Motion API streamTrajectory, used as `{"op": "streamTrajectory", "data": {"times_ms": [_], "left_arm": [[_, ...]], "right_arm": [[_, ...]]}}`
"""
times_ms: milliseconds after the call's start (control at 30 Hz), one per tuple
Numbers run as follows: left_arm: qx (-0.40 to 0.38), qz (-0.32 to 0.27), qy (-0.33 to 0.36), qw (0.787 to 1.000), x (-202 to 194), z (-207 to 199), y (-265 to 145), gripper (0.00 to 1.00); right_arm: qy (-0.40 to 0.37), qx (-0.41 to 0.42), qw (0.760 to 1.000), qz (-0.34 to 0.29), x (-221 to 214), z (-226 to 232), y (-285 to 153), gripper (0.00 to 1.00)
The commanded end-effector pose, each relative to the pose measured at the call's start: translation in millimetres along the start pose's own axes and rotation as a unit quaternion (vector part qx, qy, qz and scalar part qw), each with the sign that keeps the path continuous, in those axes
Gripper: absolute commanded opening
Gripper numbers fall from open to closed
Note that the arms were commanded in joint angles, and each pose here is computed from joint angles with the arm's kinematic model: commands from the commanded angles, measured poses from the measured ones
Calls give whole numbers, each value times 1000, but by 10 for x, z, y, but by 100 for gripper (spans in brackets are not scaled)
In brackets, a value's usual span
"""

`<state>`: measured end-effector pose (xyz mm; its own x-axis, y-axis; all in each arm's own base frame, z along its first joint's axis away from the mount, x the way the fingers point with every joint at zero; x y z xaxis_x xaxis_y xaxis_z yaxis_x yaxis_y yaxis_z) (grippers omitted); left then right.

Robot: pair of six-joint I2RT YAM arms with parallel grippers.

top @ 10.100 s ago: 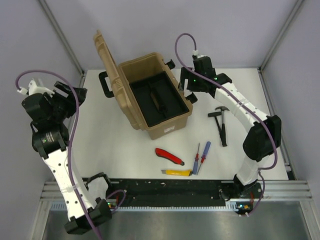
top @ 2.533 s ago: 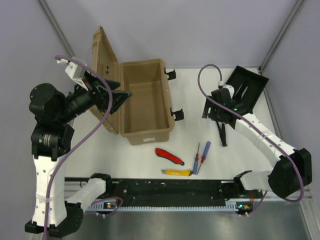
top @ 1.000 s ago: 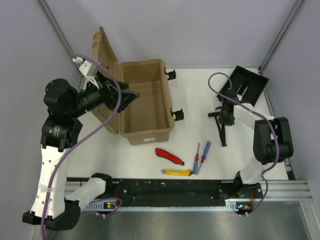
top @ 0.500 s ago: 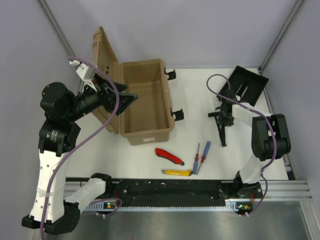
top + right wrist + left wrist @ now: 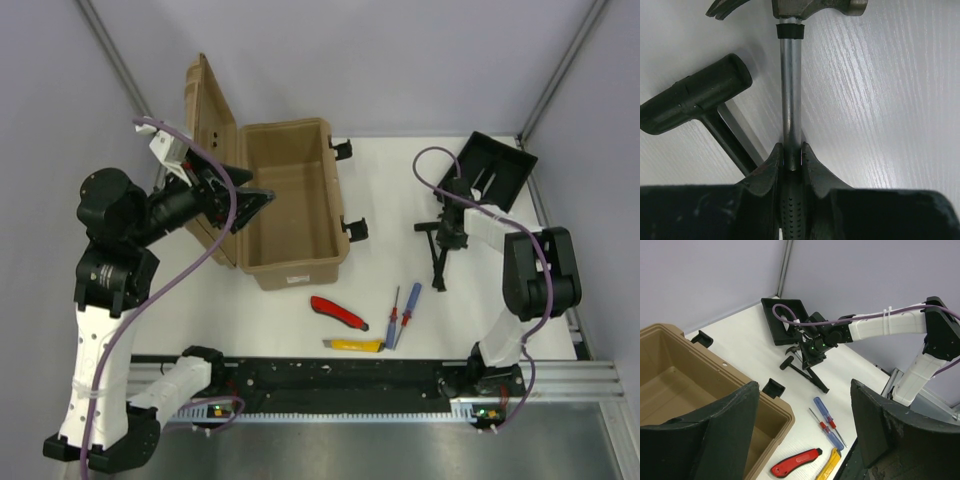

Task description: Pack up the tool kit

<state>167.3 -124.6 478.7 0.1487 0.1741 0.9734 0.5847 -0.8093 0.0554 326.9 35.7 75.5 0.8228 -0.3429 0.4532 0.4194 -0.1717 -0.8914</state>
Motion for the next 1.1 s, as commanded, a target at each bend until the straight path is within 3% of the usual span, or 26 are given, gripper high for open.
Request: {"op": "streamTrajectory", "data": {"times_ms": [0,333,567,800,1067], "left_arm": [[-2,-12,20,1000,61,-29,-17,77],[17,-28,38,999,173,-37,-54,77],[34,-39,42,998,214,-29,-82,77],[75,-61,48,994,259,-17,-178,77],[209,-91,38,973,289,140,-425,77]], "right_arm": [[-1,-7,999,-41,194,-42,-208,0],[43,93,981,-164,692,5,-1400,0],[44,232,944,-232,993,293,-2279,0],[-57,353,894,-270,987,1258,-2923,0],[-153,415,863,-245,496,2618,-2898,0]]}}
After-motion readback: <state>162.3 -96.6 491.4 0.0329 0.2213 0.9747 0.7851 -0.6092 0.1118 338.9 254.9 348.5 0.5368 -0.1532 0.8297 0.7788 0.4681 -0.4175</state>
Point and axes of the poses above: each gripper's point midway between its finger pads, its own y axis out along the fingers, its own z axis along the line the jaws close on, x = y × z, the point moved 6 cm from there along -y, back along the fingers, and after that the axes turned 2 degrees about y, right-handed, at the moved point
